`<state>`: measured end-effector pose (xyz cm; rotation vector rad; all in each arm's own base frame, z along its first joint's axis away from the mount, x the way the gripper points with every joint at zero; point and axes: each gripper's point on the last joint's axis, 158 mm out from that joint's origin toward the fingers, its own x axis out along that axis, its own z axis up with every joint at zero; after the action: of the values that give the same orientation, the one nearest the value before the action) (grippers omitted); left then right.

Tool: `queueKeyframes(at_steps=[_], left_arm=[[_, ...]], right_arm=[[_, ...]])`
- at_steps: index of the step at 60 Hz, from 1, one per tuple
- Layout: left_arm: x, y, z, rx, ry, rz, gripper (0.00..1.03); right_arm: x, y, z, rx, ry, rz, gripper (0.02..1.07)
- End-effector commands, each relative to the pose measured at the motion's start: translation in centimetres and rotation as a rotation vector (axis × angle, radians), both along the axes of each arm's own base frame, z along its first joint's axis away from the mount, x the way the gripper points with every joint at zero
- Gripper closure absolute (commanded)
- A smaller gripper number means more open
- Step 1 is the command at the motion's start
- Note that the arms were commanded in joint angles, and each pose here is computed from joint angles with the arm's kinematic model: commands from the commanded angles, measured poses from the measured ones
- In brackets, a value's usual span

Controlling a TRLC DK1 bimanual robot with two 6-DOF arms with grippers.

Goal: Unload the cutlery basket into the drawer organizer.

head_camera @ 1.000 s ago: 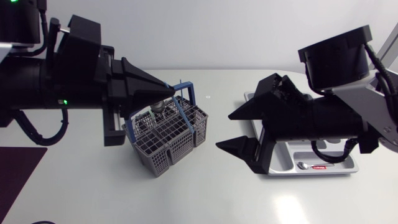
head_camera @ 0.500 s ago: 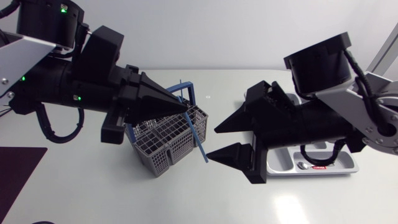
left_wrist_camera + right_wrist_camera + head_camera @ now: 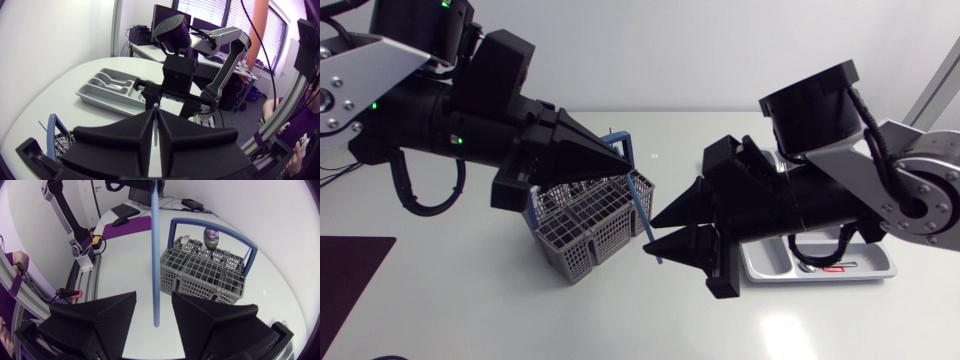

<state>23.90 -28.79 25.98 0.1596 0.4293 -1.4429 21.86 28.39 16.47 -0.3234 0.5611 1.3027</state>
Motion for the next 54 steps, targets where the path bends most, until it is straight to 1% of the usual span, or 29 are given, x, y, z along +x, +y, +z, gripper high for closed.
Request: queueKeyframes(at_steps=[1, 10, 16, 33, 36, 38, 40, 43, 44, 45, 46, 48, 50, 51, 54], left_arm=[[0.0, -0.5, 0.7, -0.011, 0.029, -0.007, 0.96], [-0.1, -0.5, 0.7, -0.011, 0.035, -0.006, 0.96], [-0.1, -0.5, 0.6, -0.01, 0.04, -0.005, 0.96], [0.0, -0.4, 0.9, -0.012, 0.056, 0.005, 0.95], [0.0, -0.5, 1.0, -0.013, 0.056, 0.006, 0.94], [0.0, -0.4, 1.1, -0.016, 0.056, 0.009, 0.88], [0.2, -0.4, 1.4, -0.019, 0.055, 0.014, 0.8], [0.4, -0.3, 1.8, -0.025, 0.051, 0.022, 0.57], [0.5, -0.2, 1.9, -0.026, 0.051, 0.024, 0.52], [0.7, -0.1, 2.3, -0.031, 0.051, 0.034, 0.37], [0.8, 0.0, 2.4, -0.032, 0.051, 0.038, 0.29], [1.2, 0.2, 2.8, -0.037, 0.047, 0.05, 0.15], [1.6, 0.5, 3.2, -0.041, 0.037, 0.063, 0.08], [1.9, 0.7, 3.3, -0.044, 0.034, 0.073, 0.05], [2.8, 1.4, 4.0, -0.052, 0.018, 0.1, 0.05]], right_arm=[[-0.4, 0.3, -0.9, -0.001, 0.037, 0.006, 0.71], [-0.6, 0.4, -1.0, -0.003, 0.041, 0.011, 0.92], [-0.9, 0.5, -1.2, -0.006, 0.046, 0.016, 1.0], [-1.5, 0.7, -1.3, -0.012, 0.06, 0.018, 1.01], [-1.6, 0.5, -1.4, -0.016, 0.061, 0.013, 1.01], [-1.6, 0.4, -1.4, -0.02, 0.061, 0.01, 1.01], [-1.7, 0.3, -1.5, -0.023, 0.064, 0.009, 1.01], [-1.8, 0.1, -1.7, -0.03, 0.065, 0.005, 1.01], [-1.9, 0.0, -1.9, -0.035, 0.067, 0.003, 1.01], [-1.9, -0.2, -2.0, -0.04, 0.069, -0.002, 1.01], [-2.0, -0.3, -2.1, -0.043, 0.072, -0.002, 1.01], [-1.9, -0.6, -2.3, -0.05, 0.072, -0.01, 1.01], [-1.9, -1.0, -2.6, -0.061, 0.076, -0.019, 1.01], [-1.7, -1.3, -2.7, -0.066, 0.074, -0.027, 1.01], [-1.3, -2.3, -3.2, -0.081, 0.075, -0.053, 1.01]])
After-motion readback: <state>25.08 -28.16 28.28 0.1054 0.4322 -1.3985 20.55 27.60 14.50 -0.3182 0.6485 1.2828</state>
